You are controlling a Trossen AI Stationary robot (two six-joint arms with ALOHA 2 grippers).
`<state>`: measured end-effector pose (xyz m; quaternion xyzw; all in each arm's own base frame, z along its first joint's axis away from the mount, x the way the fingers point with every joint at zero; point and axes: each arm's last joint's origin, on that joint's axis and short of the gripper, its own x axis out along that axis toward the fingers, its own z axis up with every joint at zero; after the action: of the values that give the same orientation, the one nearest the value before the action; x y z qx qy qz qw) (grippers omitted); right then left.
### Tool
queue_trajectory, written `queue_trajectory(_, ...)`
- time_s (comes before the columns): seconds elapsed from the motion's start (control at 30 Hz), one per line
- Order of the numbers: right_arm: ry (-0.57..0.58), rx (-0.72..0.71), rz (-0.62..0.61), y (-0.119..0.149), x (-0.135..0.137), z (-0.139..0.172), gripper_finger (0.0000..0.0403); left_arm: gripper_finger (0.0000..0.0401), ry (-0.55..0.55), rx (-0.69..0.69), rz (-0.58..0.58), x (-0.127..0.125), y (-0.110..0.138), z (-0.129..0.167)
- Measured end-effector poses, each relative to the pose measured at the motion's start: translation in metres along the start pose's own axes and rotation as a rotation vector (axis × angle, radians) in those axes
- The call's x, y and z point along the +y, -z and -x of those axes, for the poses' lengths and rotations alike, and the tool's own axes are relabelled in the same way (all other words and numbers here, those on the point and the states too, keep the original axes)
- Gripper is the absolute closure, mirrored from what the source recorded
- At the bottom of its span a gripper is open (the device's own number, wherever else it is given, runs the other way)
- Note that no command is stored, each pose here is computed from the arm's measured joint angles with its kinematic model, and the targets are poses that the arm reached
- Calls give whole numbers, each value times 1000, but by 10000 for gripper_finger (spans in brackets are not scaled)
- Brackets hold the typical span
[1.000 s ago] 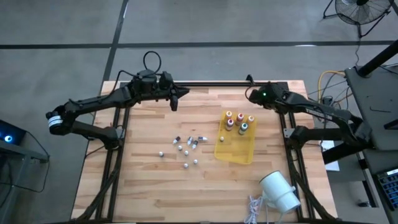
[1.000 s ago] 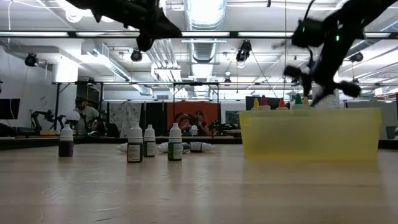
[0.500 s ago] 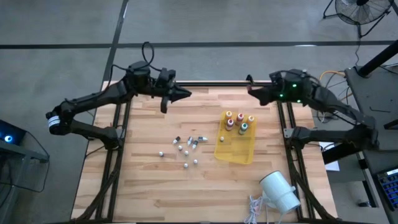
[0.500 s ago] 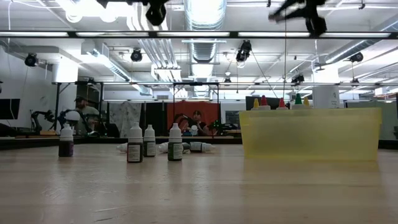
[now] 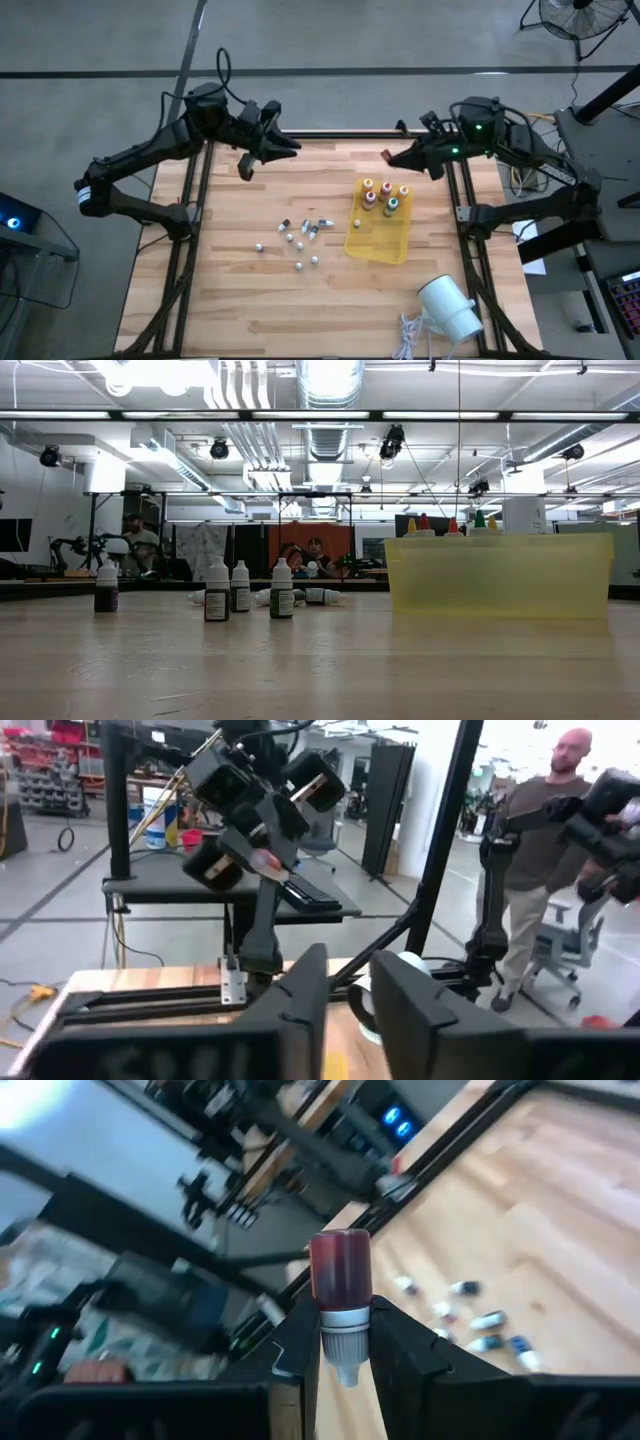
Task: Pick & Place food coloring
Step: Put the small orange food coloring bottle into the yellow bin
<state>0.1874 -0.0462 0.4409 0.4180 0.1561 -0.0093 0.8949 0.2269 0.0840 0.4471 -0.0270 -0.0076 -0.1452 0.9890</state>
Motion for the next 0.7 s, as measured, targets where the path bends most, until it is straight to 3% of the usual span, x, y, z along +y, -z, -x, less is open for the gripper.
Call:
queue_trajectory(0.2, -104, 153, -29, -5, 11, -27, 342, 266, 2, 20, -137, -7, -14, 4)
queue_trajectory(0.33, -142, 237, -69, -8, 13, -45, 342, 234, 4, 21, -169, -9, -18, 5)
queue_trajectory(0.7, -175, 314, -108, -16, 16, -78, 342, 213, 92, 26, -278, -22, -16, -12)
